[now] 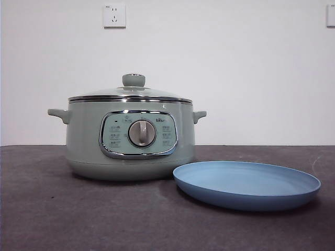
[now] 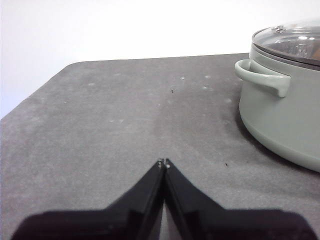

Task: Take the corn out from the steamer,put the corn on the plate,close the lid

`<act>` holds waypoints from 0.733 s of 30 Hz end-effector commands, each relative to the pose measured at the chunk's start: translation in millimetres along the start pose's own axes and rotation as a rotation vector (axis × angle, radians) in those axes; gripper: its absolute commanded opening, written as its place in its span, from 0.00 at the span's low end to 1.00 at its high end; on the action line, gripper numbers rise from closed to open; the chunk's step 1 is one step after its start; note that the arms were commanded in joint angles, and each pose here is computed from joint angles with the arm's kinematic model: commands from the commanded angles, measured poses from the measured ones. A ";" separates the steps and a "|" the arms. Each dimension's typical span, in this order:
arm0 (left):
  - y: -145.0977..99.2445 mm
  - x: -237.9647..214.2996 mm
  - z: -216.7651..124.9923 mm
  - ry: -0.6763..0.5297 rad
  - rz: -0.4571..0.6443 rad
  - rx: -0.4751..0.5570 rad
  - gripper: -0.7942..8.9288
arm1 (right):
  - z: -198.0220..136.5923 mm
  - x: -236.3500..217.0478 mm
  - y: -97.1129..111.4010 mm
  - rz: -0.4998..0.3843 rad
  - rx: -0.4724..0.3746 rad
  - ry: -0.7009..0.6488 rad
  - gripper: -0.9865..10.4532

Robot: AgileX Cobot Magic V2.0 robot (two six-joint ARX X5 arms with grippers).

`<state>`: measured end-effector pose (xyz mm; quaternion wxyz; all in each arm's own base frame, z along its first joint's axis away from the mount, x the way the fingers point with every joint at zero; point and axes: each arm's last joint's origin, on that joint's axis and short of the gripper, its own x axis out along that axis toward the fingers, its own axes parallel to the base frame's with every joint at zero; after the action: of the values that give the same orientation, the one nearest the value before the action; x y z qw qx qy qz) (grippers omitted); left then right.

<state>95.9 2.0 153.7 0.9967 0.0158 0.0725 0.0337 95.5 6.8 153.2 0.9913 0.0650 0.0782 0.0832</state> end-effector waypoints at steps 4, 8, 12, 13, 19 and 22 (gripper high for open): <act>-1.4 0.9 -2.8 0.005 -0.050 -0.142 0.08 | -2.6 0.9 -0.2 0.006 0.106 0.002 0.09; -4.1 -2.0 6.0 -0.012 -0.160 -0.206 0.08 | 4.9 0.0 1.0 0.025 0.204 -0.055 0.08; -4.9 -9.2 25.4 -0.060 -0.227 -0.251 0.07 | 21.2 -5.2 4.5 0.062 0.274 -0.096 0.08; -4.9 -11.6 31.4 -0.076 -0.242 -0.263 0.08 | 26.2 -6.6 5.7 0.079 0.276 -0.101 0.08; -5.1 -24.8 65.4 -0.110 -0.320 -0.300 0.07 | 61.6 -12.0 14.1 0.190 0.269 -0.081 0.08; -6.1 -28.4 81.3 -0.082 -0.375 -0.297 0.07 | 84.9 -11.4 18.8 0.251 0.254 -0.046 0.08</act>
<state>80.1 -7.9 234.4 0.9810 -0.1365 0.0249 -0.1355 94.6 12.6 231.4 0.9604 0.2024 0.0590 0.1823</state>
